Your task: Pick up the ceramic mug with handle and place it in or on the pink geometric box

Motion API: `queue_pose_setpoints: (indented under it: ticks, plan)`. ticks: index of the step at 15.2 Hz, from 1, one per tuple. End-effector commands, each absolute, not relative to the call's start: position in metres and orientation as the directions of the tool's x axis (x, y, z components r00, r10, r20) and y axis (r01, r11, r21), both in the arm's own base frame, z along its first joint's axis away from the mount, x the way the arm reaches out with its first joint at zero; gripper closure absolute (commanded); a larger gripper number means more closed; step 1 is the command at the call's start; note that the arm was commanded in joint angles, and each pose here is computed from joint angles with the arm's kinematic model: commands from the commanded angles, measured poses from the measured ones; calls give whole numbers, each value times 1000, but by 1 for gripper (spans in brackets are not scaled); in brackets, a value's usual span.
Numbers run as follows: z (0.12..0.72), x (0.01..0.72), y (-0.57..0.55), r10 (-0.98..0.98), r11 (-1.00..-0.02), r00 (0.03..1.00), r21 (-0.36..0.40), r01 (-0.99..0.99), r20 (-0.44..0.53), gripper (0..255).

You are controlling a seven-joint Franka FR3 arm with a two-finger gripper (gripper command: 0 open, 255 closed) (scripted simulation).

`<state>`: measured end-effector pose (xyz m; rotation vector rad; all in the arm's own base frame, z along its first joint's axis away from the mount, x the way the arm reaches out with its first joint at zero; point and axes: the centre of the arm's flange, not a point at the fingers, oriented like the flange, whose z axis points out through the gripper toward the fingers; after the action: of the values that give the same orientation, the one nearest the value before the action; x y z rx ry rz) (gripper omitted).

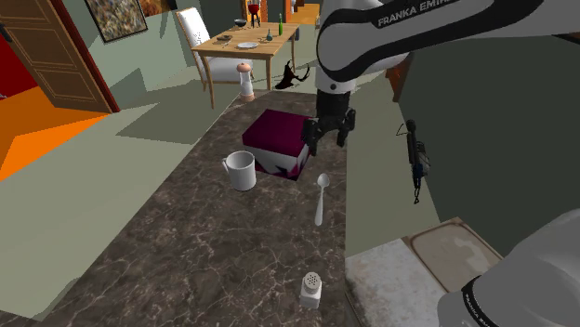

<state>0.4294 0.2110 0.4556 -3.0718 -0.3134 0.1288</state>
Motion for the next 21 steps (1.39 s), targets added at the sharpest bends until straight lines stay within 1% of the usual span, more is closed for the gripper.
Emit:
queue_pose_setpoints:
  ticks: [1,17,21]
  plan:
    - [449,442,230,200,-979,977,-61,196,-69,0]
    - [388,559,386,178,-982,984,-63,177,-8,0]
    - [372,561,389,178,-982,984,-63,177,-7,0]
